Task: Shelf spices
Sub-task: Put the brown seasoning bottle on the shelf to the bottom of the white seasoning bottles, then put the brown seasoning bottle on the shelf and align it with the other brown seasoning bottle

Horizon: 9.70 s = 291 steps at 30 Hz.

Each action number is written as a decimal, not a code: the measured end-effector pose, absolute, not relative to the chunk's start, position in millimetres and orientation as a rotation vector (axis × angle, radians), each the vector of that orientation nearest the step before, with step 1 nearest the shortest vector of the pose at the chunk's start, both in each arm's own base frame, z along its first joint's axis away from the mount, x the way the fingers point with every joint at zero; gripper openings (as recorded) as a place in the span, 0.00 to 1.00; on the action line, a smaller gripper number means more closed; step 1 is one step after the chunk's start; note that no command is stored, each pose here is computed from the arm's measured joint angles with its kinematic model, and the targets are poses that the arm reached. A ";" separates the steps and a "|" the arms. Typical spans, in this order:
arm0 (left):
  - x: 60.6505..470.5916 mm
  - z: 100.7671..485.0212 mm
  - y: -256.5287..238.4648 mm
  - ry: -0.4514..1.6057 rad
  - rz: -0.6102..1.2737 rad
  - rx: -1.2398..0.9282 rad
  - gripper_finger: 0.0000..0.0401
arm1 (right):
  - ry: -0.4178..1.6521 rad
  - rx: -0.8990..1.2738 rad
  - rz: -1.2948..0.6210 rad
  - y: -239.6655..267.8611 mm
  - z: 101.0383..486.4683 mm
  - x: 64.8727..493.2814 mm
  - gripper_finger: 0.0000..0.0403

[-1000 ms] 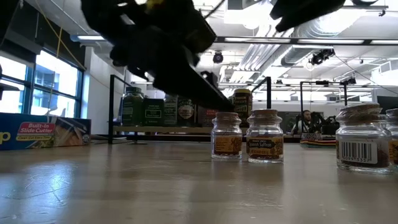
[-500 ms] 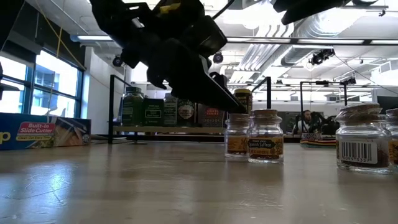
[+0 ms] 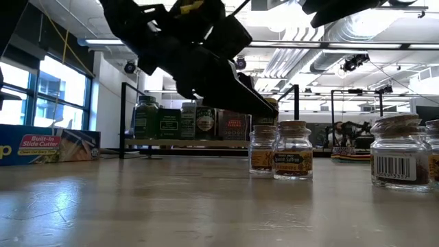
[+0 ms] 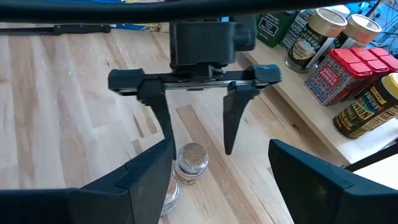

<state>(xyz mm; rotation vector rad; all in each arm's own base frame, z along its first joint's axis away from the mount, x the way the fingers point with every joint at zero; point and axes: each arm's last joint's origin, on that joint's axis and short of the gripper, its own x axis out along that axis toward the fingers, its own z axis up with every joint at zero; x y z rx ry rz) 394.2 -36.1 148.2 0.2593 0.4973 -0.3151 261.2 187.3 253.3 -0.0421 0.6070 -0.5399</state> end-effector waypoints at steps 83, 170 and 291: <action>348.7 124.7 -31.5 0.781 -0.481 0.188 0.73 | 0.578 -0.038 -0.551 187.7 254.4 262.4 0.65; 287.2 184.3 98.6 0.668 0.505 0.037 0.48 | 0.569 -0.034 -0.564 187.2 254.3 261.7 0.65; 150.6 296.6 -41.8 0.393 0.702 -0.061 0.62 | 1.083 0.062 -0.243 -120.6 238.8 441.5 0.40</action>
